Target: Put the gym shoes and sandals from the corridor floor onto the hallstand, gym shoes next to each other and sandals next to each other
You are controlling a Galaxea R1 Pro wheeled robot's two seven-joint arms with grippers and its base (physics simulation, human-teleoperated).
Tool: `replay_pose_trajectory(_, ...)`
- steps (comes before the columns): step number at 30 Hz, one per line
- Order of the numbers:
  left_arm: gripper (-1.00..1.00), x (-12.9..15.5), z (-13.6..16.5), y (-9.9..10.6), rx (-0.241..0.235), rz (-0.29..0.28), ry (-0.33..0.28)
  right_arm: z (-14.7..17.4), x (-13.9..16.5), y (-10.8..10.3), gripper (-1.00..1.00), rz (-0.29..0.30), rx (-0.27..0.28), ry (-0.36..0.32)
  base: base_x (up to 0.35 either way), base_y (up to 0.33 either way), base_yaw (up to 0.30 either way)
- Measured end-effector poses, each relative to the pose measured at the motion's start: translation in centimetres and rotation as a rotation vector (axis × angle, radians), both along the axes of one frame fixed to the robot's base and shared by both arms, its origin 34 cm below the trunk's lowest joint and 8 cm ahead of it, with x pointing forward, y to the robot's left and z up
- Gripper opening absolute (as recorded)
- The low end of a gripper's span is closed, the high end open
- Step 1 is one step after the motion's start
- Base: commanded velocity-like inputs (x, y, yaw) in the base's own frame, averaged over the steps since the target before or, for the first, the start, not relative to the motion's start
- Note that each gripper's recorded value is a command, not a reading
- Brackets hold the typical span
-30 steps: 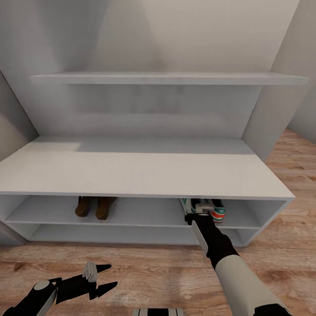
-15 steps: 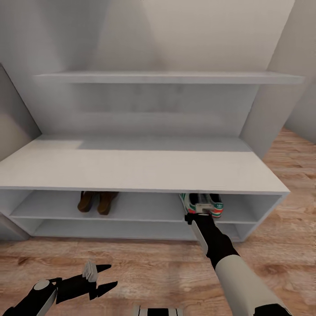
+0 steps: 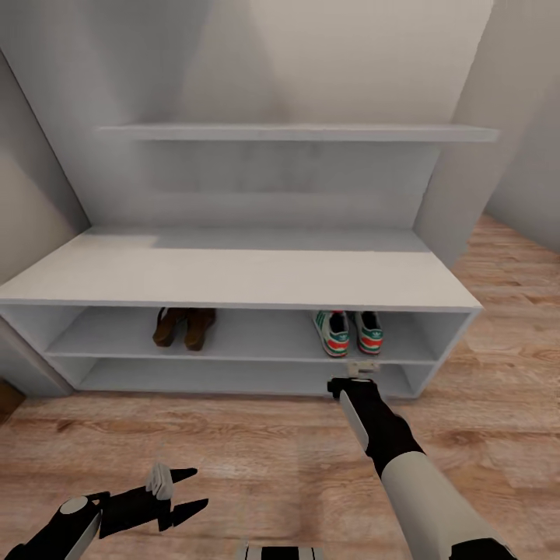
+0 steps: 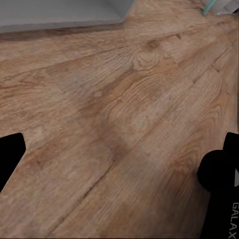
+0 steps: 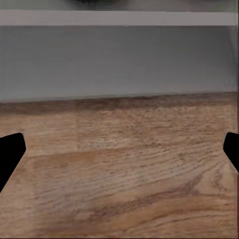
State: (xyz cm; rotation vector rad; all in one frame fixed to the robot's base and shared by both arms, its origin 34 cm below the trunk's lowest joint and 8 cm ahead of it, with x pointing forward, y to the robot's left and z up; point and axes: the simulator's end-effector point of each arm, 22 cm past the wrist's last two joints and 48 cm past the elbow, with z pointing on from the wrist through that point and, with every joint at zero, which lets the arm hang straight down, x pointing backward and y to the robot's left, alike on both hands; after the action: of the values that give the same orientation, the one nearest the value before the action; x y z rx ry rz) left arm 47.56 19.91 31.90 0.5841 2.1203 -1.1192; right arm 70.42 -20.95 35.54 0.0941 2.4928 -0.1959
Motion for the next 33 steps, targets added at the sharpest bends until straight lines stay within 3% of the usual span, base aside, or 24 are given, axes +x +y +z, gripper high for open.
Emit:
replay_pose_trajectory(16,1.0,0.2,-0.1,0.2,0.007,0.008,-0.001,-0.5,-0.4,0.1,1.0,0.006,0.0,0.009,-0.319,0.0,0.0)
replay_pose_trajectory(27,1.0,0.3,-0.1,1.4,0.025,0.018,-0.004,-1.7,-1.2,0.4,1.0,0.016,0.01,0.032,-0.04,0.0,0.0)
replay_pose_trajectory(33,1.0,0.8,0.5,2.1,0.037,0.027,-0.02,-0.7,-0.6,0.3,1.0,0.016,0.013,-0.008,0.0,0.0,0.0)
